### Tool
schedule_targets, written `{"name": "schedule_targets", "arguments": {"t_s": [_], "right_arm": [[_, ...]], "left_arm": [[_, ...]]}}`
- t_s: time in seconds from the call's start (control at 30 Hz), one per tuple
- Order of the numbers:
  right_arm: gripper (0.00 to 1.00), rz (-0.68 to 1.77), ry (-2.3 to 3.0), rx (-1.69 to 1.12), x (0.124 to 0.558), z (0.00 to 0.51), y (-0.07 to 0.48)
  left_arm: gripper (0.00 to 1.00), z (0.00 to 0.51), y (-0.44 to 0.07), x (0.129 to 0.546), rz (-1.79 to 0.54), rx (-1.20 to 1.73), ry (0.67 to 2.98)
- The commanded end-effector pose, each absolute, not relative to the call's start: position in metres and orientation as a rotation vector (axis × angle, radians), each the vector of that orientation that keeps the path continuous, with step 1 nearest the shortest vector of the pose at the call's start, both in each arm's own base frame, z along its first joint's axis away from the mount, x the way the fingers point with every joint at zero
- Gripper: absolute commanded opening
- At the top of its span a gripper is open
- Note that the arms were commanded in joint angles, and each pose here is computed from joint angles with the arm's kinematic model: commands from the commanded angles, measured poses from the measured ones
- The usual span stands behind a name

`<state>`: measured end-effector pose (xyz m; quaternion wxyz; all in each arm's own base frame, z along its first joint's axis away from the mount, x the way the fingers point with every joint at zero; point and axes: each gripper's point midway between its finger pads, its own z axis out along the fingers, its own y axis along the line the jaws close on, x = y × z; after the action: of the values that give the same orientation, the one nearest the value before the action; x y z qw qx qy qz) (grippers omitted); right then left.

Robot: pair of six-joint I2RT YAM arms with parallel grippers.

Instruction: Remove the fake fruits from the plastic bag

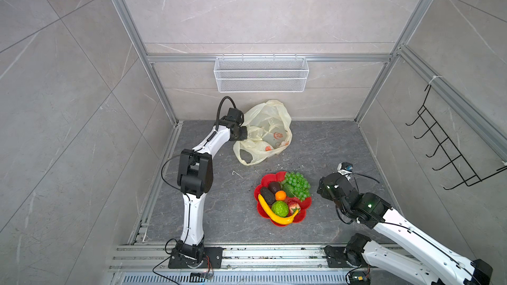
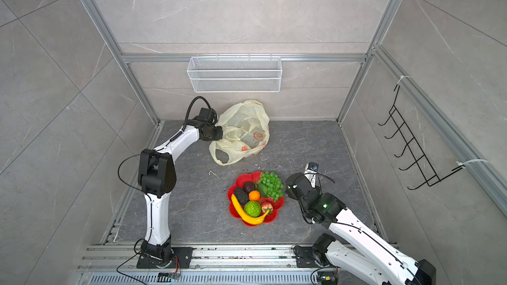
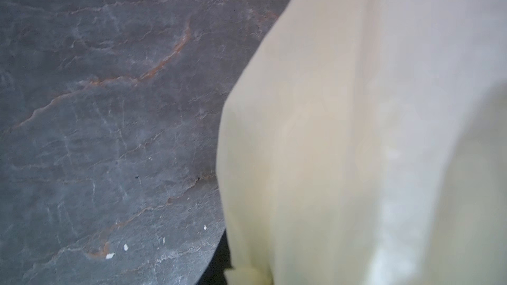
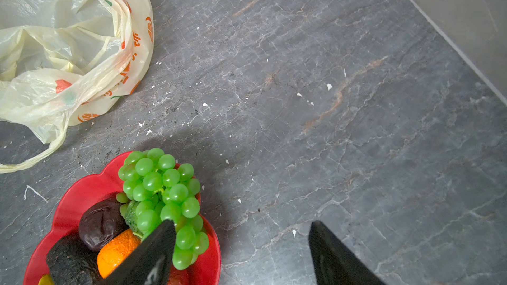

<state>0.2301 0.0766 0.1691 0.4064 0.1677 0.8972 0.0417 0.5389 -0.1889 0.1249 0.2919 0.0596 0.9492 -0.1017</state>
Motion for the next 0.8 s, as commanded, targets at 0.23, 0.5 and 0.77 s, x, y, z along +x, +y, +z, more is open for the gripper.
{"name": "schedule_targets", "arguments": {"t_s": [0.23, 0.5, 0.77], "right_arm": [[0.79, 0.104, 2.276, 0.528, 0.227, 0.154, 0.073], [0.80, 0.114, 2.283, 0.573, 0.225, 0.148, 0.073], [0.81, 0.178, 2.280, 0.616, 0.222, 0.141, 0.075]], "left_arm": [[0.19, 0.129, -0.219, 0.560, -0.262, 0.560, 2.485], [0.50, 0.132, -0.212, 0.585, -0.126, 0.626, 2.444], [0.78, 0.200, -0.182, 0.567, 0.014, 0.306, 2.425]]}}
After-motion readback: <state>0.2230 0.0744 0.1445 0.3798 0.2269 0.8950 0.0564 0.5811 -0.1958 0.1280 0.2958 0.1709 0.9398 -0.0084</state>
